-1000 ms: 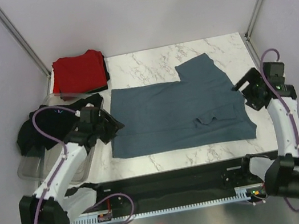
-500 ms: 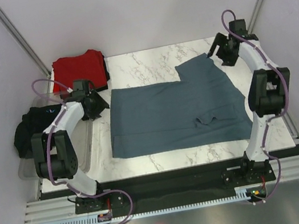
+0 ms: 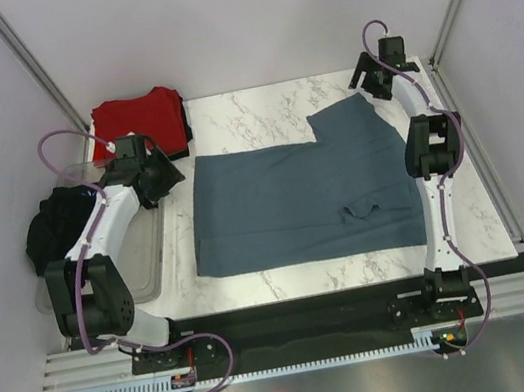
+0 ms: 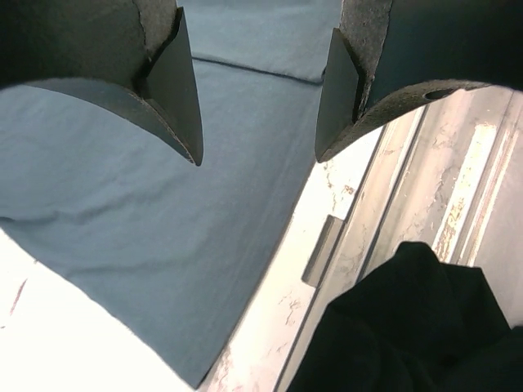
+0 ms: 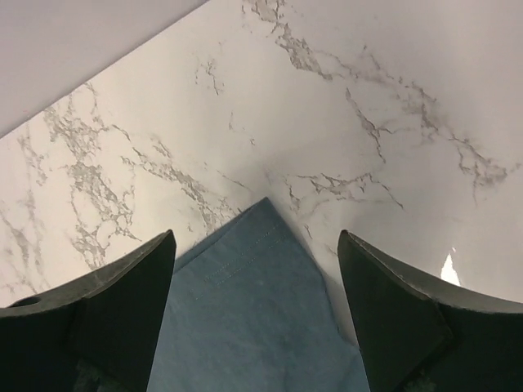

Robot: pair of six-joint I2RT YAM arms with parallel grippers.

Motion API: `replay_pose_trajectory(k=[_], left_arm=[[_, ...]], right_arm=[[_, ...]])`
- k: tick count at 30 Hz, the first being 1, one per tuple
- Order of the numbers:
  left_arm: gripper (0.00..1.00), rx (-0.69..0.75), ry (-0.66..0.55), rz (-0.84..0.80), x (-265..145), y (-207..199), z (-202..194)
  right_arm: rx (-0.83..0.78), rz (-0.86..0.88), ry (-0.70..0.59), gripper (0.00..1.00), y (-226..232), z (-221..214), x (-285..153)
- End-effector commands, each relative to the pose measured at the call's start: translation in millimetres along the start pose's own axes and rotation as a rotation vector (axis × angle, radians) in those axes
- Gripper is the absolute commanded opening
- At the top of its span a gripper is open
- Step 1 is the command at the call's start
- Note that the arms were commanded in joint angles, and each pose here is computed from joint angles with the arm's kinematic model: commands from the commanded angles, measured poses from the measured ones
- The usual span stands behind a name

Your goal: Fold and stack the t-shirts

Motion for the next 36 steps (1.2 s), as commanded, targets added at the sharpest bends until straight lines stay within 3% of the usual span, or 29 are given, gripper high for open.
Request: replay_pose_trajectory(k=[1, 6, 9, 12, 15, 16, 18, 25, 31, 32, 36], left_arm=[[0.64, 0.058, -0.035, -0.028, -10.7, -0.6, 5.2], [0.64, 0.059, -0.025, -0.009, -1.5, -0.8, 6.7], [0.64, 0.050, -0.027, -0.011, -1.9, -1.9, 7.5], [0.64, 0.052, -0.020, -0.035, -2.9, -6.7, 9.2], [0.62, 0.086, -0.025, -0.039, 1.5, -14.2, 14.2], [0.62, 0.110, -0.024, -0.043, 3.2, -19.9, 12.3], [0.62, 0.159, -0.042, -0.024, 9.8, -28.0, 17.4], [0.60, 0.286, -0.065, -0.020, 31.2, -77.9, 28.0], [0.59, 0.333, -0.007, 0.115, 95.2, -78.0, 13.5], [0.59, 0.327, -0.009, 0.105, 99.4, -83.1, 15.2], [0.60, 0.329, 0.033, 0.106, 126.5, -90.1, 8.0]], right_arm=[[-0.043, -0.007, -0.013, 0.88, 7.2, -13.0, 21.7], [-0.048, 0.012, 0.051, 0.76, 13.1, -41.4, 37.3], [-0.041, 0.001, 0.053, 0.62, 14.1, -42.0, 35.8], [-0.042, -0.018, 0.058, 0.46, 12.0, -43.0, 32.8], [-0.041, -0.027, 0.058, 0.24, 10.4, -42.8, 30.4], [-0.036, -0.025, 0.057, 0.13, 10.1, -42.2, 30.4], [-0.026, -0.020, 0.056, 0.02, 9.2, -39.7, 28.5], [-0.007, 0.016, -0.015, 0.00, 20.2, -5.3, -5.1], [0.028, 0.077, -0.063, 0.00, 36.2, 10.1, -57.3], [0.037, 0.071, -0.028, 0.00, 32.7, -4.0, -59.8], [0.036, 0.134, -0.099, 0.00, 45.3, 5.9, -109.1]])
Point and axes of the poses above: each gripper's point midway between its finger pads, its own x axis out along the fingers, its own y axis along the line the jaws close on, z = x × y, the point moved 7 cm from there along -x, back along the fingers, and after that the axes turned 9 degrees about -x, right-handed, at the moved point
